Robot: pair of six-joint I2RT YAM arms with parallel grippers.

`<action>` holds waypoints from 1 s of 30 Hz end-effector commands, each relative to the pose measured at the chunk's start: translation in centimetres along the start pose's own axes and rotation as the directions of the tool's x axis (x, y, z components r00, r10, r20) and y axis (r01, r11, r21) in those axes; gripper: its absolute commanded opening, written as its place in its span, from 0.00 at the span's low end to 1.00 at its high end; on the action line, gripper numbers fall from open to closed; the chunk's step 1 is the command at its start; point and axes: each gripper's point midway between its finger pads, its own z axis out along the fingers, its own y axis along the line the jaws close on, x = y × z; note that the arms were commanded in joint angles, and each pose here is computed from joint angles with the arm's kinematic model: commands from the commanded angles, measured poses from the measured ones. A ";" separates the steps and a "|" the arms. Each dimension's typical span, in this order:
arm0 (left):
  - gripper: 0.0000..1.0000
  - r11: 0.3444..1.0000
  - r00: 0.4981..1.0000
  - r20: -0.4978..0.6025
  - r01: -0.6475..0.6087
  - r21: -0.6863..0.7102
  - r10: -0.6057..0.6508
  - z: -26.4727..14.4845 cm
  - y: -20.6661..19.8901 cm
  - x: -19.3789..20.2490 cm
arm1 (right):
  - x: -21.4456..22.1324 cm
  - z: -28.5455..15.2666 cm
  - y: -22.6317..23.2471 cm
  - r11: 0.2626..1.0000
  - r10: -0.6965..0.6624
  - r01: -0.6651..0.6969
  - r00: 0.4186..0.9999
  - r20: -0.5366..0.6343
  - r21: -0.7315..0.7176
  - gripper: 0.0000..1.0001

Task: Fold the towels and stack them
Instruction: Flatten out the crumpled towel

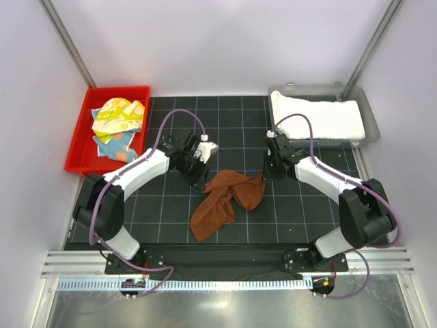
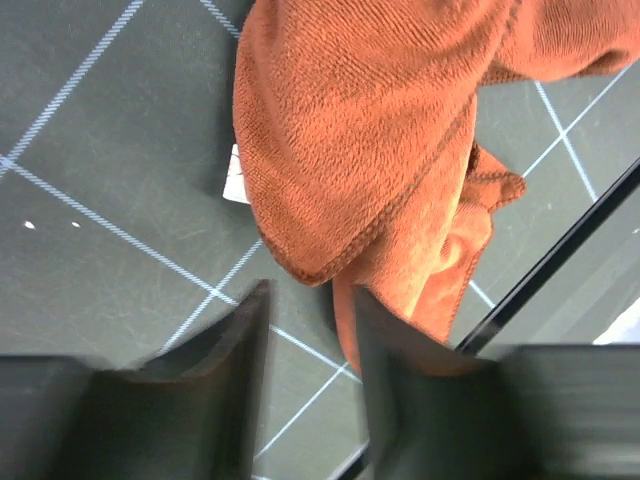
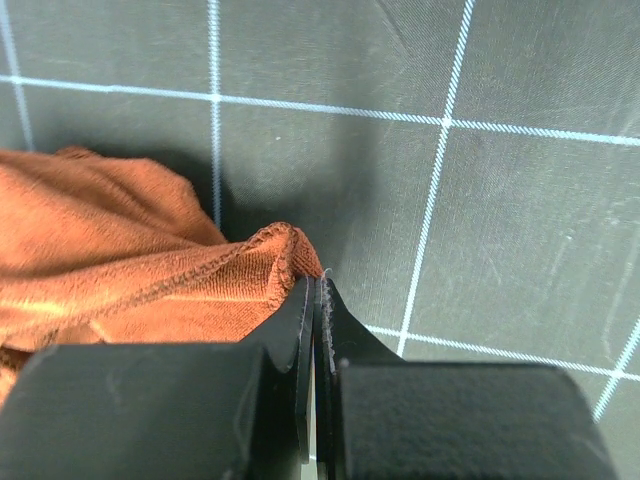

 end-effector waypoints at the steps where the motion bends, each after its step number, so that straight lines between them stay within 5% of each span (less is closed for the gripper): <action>1: 0.35 0.988 0.987 0.075 -0.140 -0.057 0.145 -1.3 0.9 -1.9 | -1.2 0.7 0.8 0.997 0.054 -0.053 0.999 0.010 -0.047 0.01; 12: 0.53 0.969 0.972 -0.032 -0.234 -0.084 0.232 0.7 0.4 0.4 | -1.8 1.4 0.8 0.992 0.083 -0.082 0.997 0.004 -0.092 0.01; 19: 0.52 0.945 0.956 -0.121 -0.285 -0.163 0.267 2.4 1.3 2.1 | -1.8 1.6 0.3 0.989 0.100 -0.099 0.995 0.000 -0.112 0.01; 30: 0.52 0.930 0.953 -0.100 -0.302 -0.208 0.287 4.2 1.7 0.6 | -1.9 1.5 0.4 0.985 0.106 -0.105 0.994 0.004 -0.139 0.01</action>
